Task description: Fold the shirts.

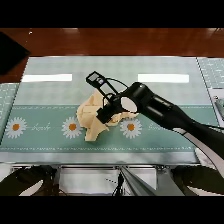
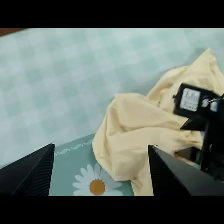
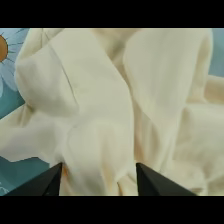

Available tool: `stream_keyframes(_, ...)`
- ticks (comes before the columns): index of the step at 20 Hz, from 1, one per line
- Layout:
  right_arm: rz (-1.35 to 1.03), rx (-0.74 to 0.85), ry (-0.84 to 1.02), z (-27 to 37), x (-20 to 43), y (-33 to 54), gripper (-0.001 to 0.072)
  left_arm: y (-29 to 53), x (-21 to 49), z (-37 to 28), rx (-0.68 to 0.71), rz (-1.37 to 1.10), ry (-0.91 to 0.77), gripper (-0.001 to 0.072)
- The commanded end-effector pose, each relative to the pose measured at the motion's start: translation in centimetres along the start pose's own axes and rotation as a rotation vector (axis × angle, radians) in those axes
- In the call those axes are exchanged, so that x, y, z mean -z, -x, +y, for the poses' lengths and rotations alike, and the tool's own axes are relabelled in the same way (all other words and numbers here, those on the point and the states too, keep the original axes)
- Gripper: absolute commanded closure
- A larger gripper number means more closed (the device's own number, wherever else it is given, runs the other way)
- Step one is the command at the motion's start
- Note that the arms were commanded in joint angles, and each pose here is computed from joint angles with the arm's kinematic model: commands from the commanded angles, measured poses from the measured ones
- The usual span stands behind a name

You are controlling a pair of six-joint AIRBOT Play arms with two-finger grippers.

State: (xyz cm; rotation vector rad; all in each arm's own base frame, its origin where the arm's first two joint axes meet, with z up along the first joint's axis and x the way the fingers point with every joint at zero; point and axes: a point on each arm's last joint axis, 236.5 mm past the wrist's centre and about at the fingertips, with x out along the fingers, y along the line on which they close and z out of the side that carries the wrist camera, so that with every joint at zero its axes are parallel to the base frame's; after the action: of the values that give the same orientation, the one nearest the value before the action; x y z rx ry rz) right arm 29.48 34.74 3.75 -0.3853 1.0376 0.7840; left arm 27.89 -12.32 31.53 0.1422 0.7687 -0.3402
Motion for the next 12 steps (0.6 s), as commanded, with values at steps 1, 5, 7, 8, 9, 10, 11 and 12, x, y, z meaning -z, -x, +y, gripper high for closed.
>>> stream_keyframes(1, 0.002, 0.229, 0.065, -6.4, 0.8, 5.9, 0.0172, -5.3, 4.3, -0.6, 0.003, 0.171, 0.026, 0.0)
stream_keyframes(5, -0.032, 0.577, -0.081, -18.4, 3.8, 17.0, 0.0114, -13.7, 13.6, -2.6, 0.063, 0.369, 0.077, 0.0001)
stream_keyframes(7, -0.048, 0.638, -0.266, -23.3, 6.9, 20.5, 0.0115, -17.0, 19.6, -1.6, 0.037, 0.462, 0.175, 0.0)
stream_keyframes(8, -0.048, 0.659, -0.352, -25.2, 8.5, 21.8, 0.0115, -18.1, 22.1, -1.6, 0.048, 0.498, 0.226, 0.0)
stream_keyframes(9, -0.045, 0.671, -0.431, -27.1, 10.2, 22.6, 0.0114, -19.2, 24.1, -1.9, 0.074, 0.52, 0.299, 0.0)
stream_keyframes(10, -0.045, 0.669, -0.49, -28.4, 11.5, 23.1, 0.0114, -20.1, 25.6, -2.5, 0.115, 0.535, 0.382, 0.0)
stream_keyframes(11, -0.054, 0.662, -0.544, -29.7, 12.8, 23.4, 0.0114, -20.7, 26.4, -3.3, 0.17, 0.539, 0.44, 0.0)
stream_keyframes(12, -0.064, 0.649, -0.59, -30.6, 13.9, 23.5, 0.0115, -21.2, 26.9, -4.1, 0.225, 0.534, 0.497, 0.0)
